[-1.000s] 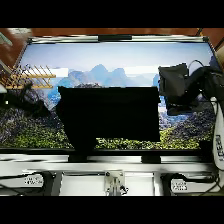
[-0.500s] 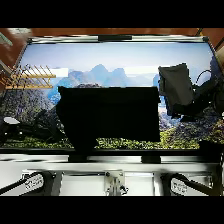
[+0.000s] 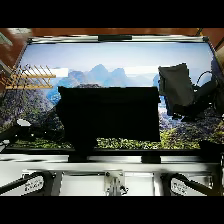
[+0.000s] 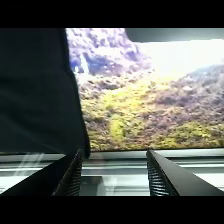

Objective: Fold the shirts.

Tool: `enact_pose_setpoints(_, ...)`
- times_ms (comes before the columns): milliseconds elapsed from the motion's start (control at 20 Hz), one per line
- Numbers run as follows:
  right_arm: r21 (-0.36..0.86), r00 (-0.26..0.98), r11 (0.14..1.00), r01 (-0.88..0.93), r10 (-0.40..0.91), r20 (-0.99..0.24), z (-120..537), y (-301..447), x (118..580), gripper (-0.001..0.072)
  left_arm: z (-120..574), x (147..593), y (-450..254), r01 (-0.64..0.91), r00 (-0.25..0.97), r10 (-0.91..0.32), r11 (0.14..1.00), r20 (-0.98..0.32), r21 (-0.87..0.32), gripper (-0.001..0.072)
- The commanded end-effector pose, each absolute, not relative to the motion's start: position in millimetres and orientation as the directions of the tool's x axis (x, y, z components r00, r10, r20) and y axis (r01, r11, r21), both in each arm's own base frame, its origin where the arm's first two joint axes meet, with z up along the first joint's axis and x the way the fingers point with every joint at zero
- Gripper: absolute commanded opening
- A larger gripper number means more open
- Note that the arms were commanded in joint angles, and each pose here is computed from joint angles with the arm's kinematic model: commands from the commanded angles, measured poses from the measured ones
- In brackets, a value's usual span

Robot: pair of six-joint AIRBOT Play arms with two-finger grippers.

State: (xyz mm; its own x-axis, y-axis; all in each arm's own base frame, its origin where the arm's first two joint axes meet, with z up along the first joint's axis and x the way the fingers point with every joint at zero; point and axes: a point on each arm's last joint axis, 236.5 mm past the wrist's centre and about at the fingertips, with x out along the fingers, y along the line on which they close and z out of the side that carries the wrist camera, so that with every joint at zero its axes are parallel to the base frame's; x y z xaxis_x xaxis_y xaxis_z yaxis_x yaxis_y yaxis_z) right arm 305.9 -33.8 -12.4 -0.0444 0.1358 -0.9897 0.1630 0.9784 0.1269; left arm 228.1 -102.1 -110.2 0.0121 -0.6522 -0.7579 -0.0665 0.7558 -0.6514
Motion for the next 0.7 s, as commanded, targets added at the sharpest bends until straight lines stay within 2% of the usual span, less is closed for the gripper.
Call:
enact_pose_setpoints(0,0.126,-0.125,0.975,0.181,0.150,-0.981,-26.2,-34.0,282.8,0.0513,-115.2,230.7,-104.9,-0.085,0.014,-0.645,0.761,-0.764,-0.643,0.0029)
enact_pose_setpoints(100,0.225,-0.224,0.945,0.239,0.279,-0.934,-48.1,-17.1,246.4,0.0514,-110.9,228.0,-107.4,-0.058,-0.004,-0.658,0.752,-0.753,-0.657,0.0028)
enact_pose_setpoints(200,0.400,-0.219,0.859,0.320,0.478,-0.851,-61.5,19.8,229.9,0.0513,-107.0,227.2,-108.9,-0.051,-0.010,-0.665,0.747,-0.747,-0.663,0.0029)
enact_pose_setpoints(250,0.435,-0.199,0.828,0.355,0.521,-0.830,-69.3,29.5,227.6,0.0566,-104.9,227.9,-109.2,-0.046,-0.010,-0.667,0.745,-0.745,-0.666,0.0028)
enact_pose_setpoints(300,0.428,-0.195,0.825,0.370,0.519,-0.832,-80.6,31.9,223.0,0.0627,-102.7,229.0,-109.4,-0.041,-0.009,-0.668,0.744,-0.744,-0.667,0.0028)
enact_pose_setpoints(450,0.393,-0.177,0.839,0.376,0.481,-0.858,-103.6,34.7,219.2,0.0627,-95.8,228.3,-111.4,-0.026,-0.027,-0.680,0.733,-0.733,-0.679,0.0028)
enact_pose_setpoints(650,0.367,-0.112,0.851,0.375,0.435,-0.894,-113.2,38.2,237.8,0.0626,-88.1,231.5,-111.6,-0.005,-0.025,-0.683,0.730,-0.730,-0.683,0.0028)
